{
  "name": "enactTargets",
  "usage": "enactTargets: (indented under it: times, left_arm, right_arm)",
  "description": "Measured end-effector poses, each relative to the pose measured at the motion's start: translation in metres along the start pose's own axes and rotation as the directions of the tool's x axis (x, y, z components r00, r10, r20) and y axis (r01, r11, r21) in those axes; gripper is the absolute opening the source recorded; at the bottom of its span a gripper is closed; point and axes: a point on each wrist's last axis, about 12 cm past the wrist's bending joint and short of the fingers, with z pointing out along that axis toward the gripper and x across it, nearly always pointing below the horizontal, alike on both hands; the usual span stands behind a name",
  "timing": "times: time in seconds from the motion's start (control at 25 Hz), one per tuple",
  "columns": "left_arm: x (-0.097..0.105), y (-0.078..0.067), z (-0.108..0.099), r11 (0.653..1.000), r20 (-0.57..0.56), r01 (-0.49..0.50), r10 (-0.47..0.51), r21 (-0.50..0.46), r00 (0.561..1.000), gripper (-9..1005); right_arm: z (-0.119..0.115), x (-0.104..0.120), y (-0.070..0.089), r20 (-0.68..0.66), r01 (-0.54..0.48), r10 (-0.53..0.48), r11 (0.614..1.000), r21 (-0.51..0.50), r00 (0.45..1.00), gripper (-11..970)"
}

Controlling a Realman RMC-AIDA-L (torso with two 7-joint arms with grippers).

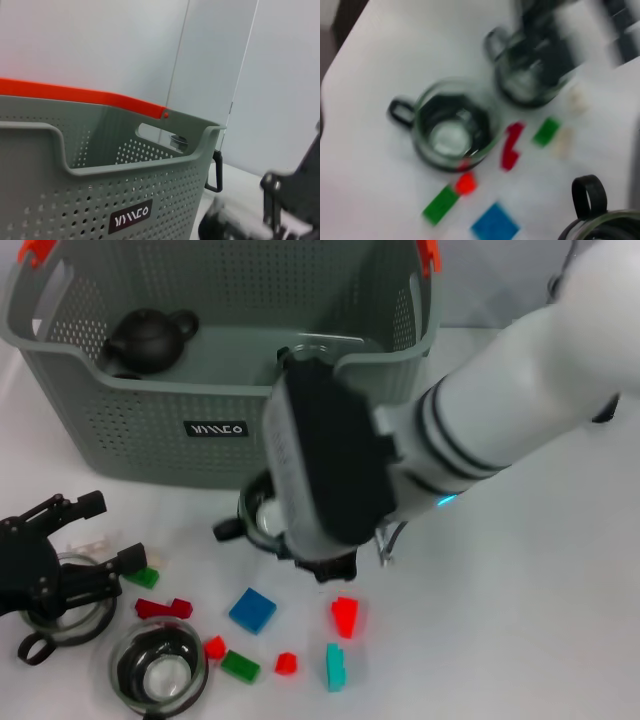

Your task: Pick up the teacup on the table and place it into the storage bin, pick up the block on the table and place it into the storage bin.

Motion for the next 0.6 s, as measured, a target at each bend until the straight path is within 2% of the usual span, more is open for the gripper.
enactTargets:
  times: [0.16,0.28,0.4,0.44,0.48,0.52,0.6]
  left_arm:
    - [-0.001,0.000,0.001,1.000,0.000,-0.006,0.006,0.003,1.000,935]
    - [-0.003,0.002,0.004,1.000,0.004,-0.014,0.014,0.011,1.000,935]
    - [-0.005,0.003,0.007,1.000,0.006,-0.020,0.020,0.018,1.000,935]
    - [-0.006,0.004,0.008,0.999,0.005,-0.023,0.023,0.022,1.000,935]
    - [-0.006,0.004,0.009,0.999,0.005,-0.025,0.025,0.025,1.000,935]
    - [-0.007,0.005,0.009,0.999,0.005,-0.025,0.025,0.027,1.000,935]
    - [-0.008,0.005,0.010,0.999,0.005,-0.027,0.027,0.028,1.000,935]
  right_arm:
    - [-0.039,0.010,-0.007,0.133,-0.097,0.084,0.991,0.095,0.988,69]
    - [-0.065,0.017,-0.009,0.293,-0.161,0.128,0.983,0.090,0.947,72]
    - [-0.090,0.024,-0.008,0.496,-0.178,0.153,0.984,0.003,0.855,76]
    - [-0.099,0.027,-0.010,0.563,-0.186,0.161,0.983,-0.013,0.811,77]
    - [-0.110,0.033,-0.012,0.656,-0.208,0.170,0.978,-0.019,0.736,78]
    - [-0.110,0.033,-0.012,0.656,-0.208,0.170,0.978,-0.019,0.736,79]
    - [-0.117,0.042,-0.018,0.726,-0.271,0.183,0.963,0.004,0.663,82]
